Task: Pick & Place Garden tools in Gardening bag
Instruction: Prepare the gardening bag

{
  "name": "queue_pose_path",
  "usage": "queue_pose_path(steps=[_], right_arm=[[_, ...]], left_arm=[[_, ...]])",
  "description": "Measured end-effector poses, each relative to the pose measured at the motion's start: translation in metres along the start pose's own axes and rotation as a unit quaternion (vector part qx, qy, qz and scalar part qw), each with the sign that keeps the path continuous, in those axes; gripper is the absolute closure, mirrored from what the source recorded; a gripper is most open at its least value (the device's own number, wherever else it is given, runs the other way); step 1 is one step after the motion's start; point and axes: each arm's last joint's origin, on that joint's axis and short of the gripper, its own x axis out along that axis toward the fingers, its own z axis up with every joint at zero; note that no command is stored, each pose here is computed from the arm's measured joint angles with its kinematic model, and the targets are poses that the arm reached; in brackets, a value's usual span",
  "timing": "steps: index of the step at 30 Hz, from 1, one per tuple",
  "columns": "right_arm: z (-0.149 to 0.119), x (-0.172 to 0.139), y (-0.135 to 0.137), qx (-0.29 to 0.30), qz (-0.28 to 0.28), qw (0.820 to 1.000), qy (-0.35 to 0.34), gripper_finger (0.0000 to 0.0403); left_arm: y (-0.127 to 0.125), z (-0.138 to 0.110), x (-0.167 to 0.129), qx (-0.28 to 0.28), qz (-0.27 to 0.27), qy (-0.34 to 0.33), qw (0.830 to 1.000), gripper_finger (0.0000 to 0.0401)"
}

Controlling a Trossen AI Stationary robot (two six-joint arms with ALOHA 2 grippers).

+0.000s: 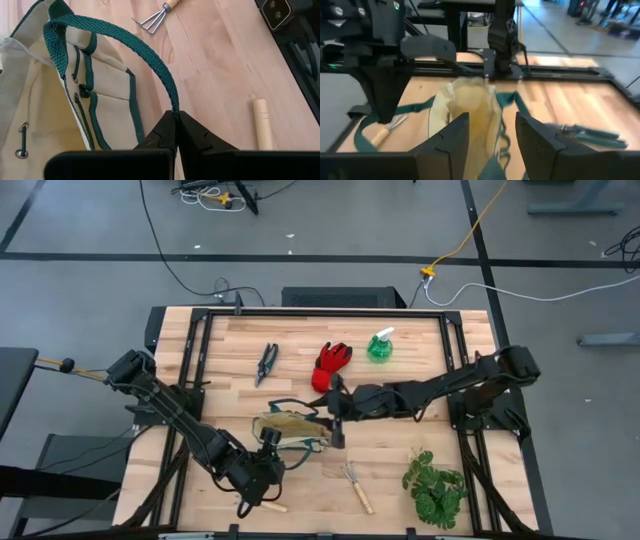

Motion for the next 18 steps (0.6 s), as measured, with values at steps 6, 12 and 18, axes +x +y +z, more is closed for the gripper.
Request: queue_pose_path(steps=[6, 12, 18], right_arm=[[0.005, 0.003, -0.001, -0.002, -0.035, 0.999, 0.005, 0.0240], [-0.009, 0.009, 0.003, 0.035, -0.006, 0.998, 0.052, 0.0241], [-0.006, 0.014, 0.002, 0.035, -0.026, 0.997, 0.059, 0.0241]], left_arm=[[0.000, 0.000, 0.000, 0.000, 0.000, 0.000, 1.000, 0.0394], [0.000, 0.000, 0.000, 0.000, 0.000, 0.000, 1.000, 0.0394], [0.000, 0.001, 0.000, -0.002, 0.000, -0.005, 1.000, 0.0394]])
